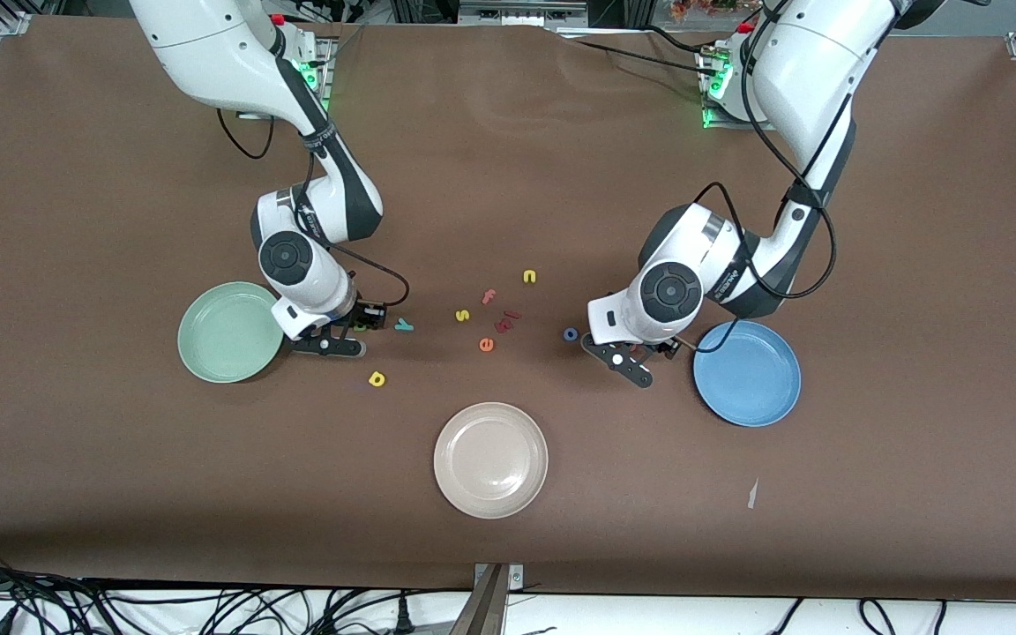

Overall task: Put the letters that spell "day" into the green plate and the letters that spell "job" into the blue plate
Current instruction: 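Grasp the green 'a' with the right gripper while the left gripper lowers, then grasp the pink letter with the left gripper while the right gripper lifts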

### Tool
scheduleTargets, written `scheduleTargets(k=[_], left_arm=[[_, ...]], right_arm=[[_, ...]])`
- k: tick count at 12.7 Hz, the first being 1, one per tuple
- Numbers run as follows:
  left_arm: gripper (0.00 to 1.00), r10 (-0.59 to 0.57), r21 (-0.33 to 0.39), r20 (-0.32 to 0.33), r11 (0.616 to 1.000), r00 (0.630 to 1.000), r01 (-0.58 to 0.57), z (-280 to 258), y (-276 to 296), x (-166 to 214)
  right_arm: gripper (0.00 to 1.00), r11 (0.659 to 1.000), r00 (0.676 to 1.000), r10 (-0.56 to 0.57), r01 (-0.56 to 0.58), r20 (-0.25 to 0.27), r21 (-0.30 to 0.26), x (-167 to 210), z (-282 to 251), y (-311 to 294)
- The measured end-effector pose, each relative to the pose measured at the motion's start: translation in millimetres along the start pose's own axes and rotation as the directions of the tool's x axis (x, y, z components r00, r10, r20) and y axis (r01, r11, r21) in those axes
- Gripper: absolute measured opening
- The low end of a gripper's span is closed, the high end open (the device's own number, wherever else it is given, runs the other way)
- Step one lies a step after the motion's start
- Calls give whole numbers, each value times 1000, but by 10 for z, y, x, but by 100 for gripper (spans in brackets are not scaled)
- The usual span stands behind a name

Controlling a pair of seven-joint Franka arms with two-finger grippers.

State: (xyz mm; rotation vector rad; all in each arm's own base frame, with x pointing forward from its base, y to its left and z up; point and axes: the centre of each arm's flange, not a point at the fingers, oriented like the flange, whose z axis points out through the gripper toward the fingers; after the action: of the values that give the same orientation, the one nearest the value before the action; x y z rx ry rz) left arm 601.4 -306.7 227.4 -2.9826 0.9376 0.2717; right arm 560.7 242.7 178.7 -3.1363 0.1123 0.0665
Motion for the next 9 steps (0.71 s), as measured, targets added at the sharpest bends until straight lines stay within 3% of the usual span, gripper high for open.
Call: scheduleTargets(k=[6,9], left_arm=[[100,47,5,-49,999,998,-47,373,22,-93],[100,78,29,-50,997,996,-76,393,-25,-99]], right_arm=[[41,1000,1000,-21,21,-1,-1,10,0,21],[33,1000,1000,-21,21,-1,-1,13,0,25]])
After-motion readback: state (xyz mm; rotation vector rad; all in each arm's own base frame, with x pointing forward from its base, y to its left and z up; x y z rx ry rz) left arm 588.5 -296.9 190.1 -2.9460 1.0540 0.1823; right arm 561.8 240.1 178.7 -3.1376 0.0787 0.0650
